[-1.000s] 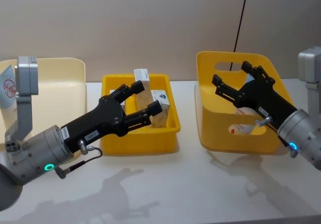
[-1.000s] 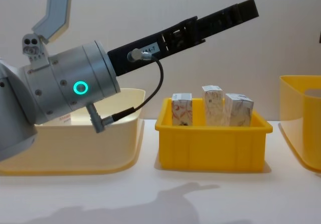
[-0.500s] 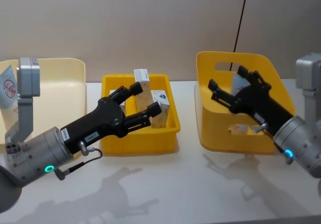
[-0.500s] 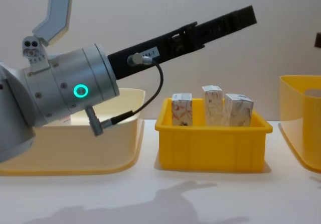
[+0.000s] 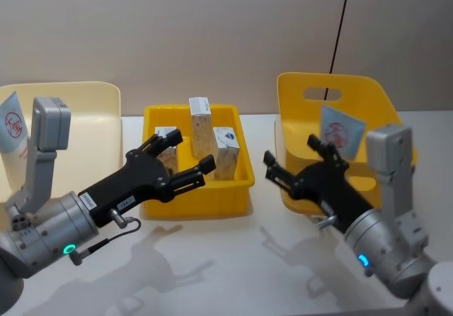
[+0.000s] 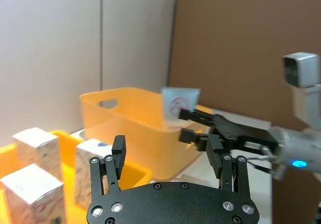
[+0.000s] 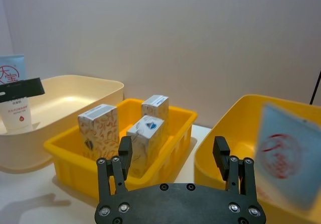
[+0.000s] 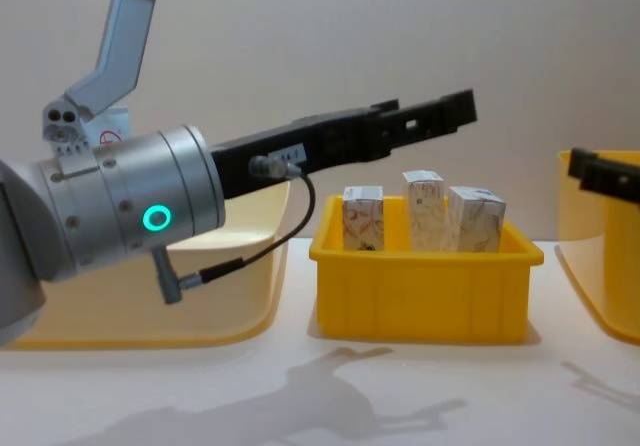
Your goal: Bimanual collaborative sorting of washing and personal care products
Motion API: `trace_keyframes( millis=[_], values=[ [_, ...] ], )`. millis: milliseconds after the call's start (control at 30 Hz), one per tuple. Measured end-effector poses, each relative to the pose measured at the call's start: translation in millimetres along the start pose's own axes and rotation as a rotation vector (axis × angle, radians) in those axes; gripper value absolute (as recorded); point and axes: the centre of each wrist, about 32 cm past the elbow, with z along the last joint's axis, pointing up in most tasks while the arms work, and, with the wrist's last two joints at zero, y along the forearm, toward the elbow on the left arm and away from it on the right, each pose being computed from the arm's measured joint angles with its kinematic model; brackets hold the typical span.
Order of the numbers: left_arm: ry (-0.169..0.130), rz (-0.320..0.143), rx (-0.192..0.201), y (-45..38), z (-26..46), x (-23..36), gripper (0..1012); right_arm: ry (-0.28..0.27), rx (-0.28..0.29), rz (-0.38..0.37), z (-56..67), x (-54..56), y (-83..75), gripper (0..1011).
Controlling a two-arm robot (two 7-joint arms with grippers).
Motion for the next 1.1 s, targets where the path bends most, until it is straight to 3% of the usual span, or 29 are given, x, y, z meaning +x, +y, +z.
trace_keyframes(
  millis=[233, 333, 1100],
  values=[
    [-0.044, 0.085, 0.038, 5.5, -2.6, -5.5, 1002, 0.012, -0.017, -0.027, -9.8, -22.7, -3.4, 1001],
    [-0.066, 0.125, 0.055, 8.0, -3.6, -8.1, 1002, 0.015, -0.02, -0.033, -11.3, -27.1, -4.1, 1001],
    [-0.243, 0.402, 0.145, 25.9, -10.2, -27.6, 1002, 0.015, -0.02, -0.036, -11.8, -28.6, -4.3, 1001]
  ],
)
